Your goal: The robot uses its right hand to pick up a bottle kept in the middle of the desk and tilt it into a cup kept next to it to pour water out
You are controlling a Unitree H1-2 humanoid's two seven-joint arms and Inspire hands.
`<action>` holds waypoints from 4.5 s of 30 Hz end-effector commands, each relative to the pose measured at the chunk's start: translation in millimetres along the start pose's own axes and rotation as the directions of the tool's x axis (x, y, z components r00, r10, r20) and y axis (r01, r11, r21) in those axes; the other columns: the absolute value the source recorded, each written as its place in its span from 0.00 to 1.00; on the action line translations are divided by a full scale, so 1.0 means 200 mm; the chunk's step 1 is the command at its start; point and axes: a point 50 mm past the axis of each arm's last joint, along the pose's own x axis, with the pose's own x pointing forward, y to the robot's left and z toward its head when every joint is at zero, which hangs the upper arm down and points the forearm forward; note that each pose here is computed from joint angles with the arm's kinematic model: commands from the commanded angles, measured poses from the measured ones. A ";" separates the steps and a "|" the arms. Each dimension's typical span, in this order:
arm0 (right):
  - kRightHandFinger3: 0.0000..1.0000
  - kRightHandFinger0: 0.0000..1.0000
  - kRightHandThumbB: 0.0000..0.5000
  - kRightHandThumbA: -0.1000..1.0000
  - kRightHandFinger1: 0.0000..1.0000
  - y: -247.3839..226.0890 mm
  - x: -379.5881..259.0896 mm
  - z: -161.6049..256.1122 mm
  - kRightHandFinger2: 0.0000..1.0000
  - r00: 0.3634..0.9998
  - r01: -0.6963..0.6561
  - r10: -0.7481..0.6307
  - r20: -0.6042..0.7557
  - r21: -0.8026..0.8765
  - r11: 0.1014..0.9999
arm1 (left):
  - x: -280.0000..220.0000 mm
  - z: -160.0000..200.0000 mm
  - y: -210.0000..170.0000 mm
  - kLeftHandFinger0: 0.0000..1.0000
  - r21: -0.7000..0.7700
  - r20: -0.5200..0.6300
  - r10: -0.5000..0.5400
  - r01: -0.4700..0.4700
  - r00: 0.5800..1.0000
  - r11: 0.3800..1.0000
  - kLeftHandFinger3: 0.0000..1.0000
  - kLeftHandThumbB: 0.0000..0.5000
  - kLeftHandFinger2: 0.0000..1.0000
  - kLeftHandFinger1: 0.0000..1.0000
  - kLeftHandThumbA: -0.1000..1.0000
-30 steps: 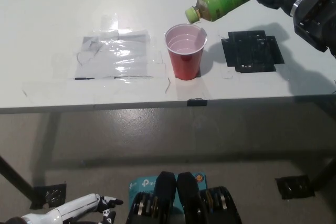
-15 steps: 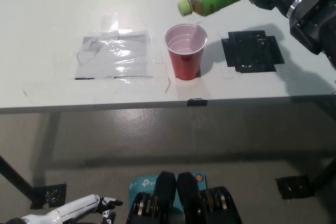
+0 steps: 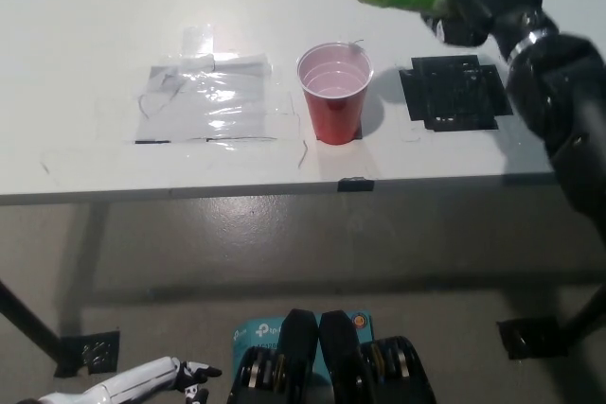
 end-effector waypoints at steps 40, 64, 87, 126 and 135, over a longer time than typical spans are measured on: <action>0.32 0.00 0.04 0.00 0.00 0.25 -0.14 0.18 0.00 0.928 0.338 -0.314 -0.201 0.809 0.481 | -0.04 0.00 0.01 1.00 0.016 -0.010 0.040 -0.040 0.999 0.999 1.00 0.83 1.00 1.00 1.00; 0.26 0.00 0.47 0.00 0.00 0.45 -0.19 0.22 0.00 0.926 0.361 -0.298 -0.232 0.774 0.520 | -0.05 0.02 0.06 1.00 0.015 0.005 0.052 -0.052 0.999 0.999 1.00 0.84 1.00 1.00 1.00; 0.21 0.00 0.42 0.00 0.00 0.50 -0.23 0.15 0.00 0.921 0.382 -0.296 -0.253 0.734 0.561 | -0.06 0.03 0.08 1.00 0.025 0.027 0.069 -0.069 0.997 0.997 1.00 0.84 1.00 1.00 1.00; 1.00 1.00 0.57 0.83 1.00 0.75 -0.32 0.17 1.00 0.946 0.227 -0.006 -0.325 0.649 0.727 | -0.08 0.01 0.08 1.00 0.033 0.017 0.091 -0.092 0.996 0.995 1.00 0.86 1.00 1.00 1.00; 1.00 1.00 0.77 0.89 1.00 0.68 -0.40 0.08 1.00 0.945 0.234 -0.033 -0.326 0.601 0.764 | -0.08 0.00 0.08 1.00 0.039 0.010 0.095 -0.095 0.995 0.995 1.00 0.87 1.00 1.00 1.00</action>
